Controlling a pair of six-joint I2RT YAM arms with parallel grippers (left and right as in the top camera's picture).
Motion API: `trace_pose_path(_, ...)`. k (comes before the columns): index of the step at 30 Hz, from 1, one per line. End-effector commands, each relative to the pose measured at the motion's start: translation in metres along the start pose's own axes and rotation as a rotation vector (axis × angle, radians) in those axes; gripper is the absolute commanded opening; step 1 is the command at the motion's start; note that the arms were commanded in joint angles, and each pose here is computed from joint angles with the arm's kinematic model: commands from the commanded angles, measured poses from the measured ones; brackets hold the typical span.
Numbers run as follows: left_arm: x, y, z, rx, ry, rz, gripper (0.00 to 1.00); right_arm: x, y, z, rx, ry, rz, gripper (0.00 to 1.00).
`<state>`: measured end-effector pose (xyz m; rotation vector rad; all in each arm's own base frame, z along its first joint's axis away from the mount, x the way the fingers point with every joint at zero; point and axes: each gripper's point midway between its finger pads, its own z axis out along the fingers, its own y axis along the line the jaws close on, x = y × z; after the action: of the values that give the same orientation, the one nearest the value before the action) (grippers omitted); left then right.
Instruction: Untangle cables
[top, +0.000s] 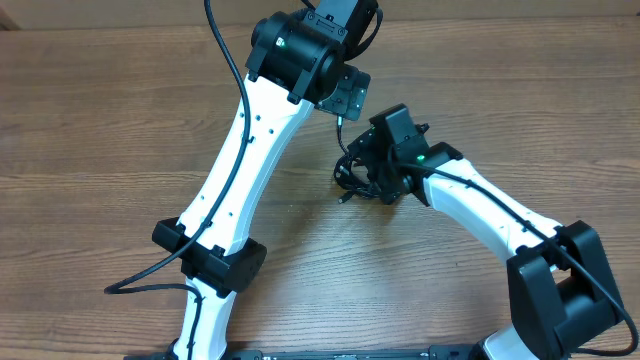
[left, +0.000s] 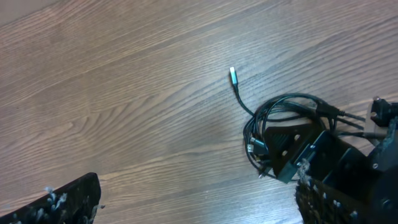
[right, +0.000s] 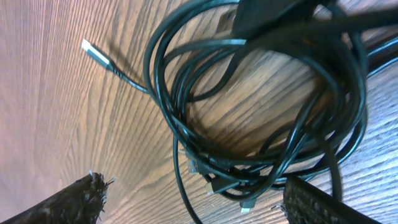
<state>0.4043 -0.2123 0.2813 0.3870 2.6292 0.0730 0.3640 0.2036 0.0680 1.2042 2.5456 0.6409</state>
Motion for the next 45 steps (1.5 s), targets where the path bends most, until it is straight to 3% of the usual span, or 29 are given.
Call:
trace_pose_path(1, -0.001, 0.007, -0.018, 0.002, -0.034, 0.02, 1.0, 0.003, -0.009, 0.005, 0.032, -0.043, -0.033, 0.86)
trace_pose_path(15, 0.002, 0.009, -0.018, -0.004, -0.018, 0.04, 1.0, 0.021, -0.044, 0.031, 0.175, -0.002, -0.06, 0.78)
trace_pose_path(17, 0.003, 0.009, -0.018, -0.004, -0.015, 0.04, 1.0, 0.021, -0.047, 0.031, 0.188, -0.003, -0.06, 0.72)
trace_pose_path(21, 0.004, 0.01, -0.018, -0.005, -0.01, 0.041, 1.0, 0.021, -0.052, 0.03, 0.208, -0.001, -0.06, 0.49)
trace_pose_path(23, 0.004, 0.01, -0.018, -0.005, -0.01, 0.041, 1.0, 0.022, -0.054, 0.029, 0.217, 0.001, -0.059, 0.42)
trace_pose_path(33, 0.008, 0.01, -0.018, -0.008, 0.003, 0.056, 1.0, 0.017, -0.063, 0.029, 0.256, -0.025, -0.062, 0.4)
trace_pose_path(36, 0.008, 0.01, -0.018, -0.007, 0.004, 0.06, 1.0, 0.017, -0.067, 0.032, 0.272, -0.024, -0.063, 0.25)
trace_pose_path(38, 0.008, 0.01, -0.018, -0.007, 0.004, 0.061, 1.0, 0.018, -0.069, 0.033, 0.279, -0.023, -0.061, 0.04)
trace_pose_path(45, 0.007, 0.011, -0.018, -0.009, 0.004, 0.071, 1.0, 0.023, -0.067, 0.032, 0.267, 0.019, -0.126, 0.04)
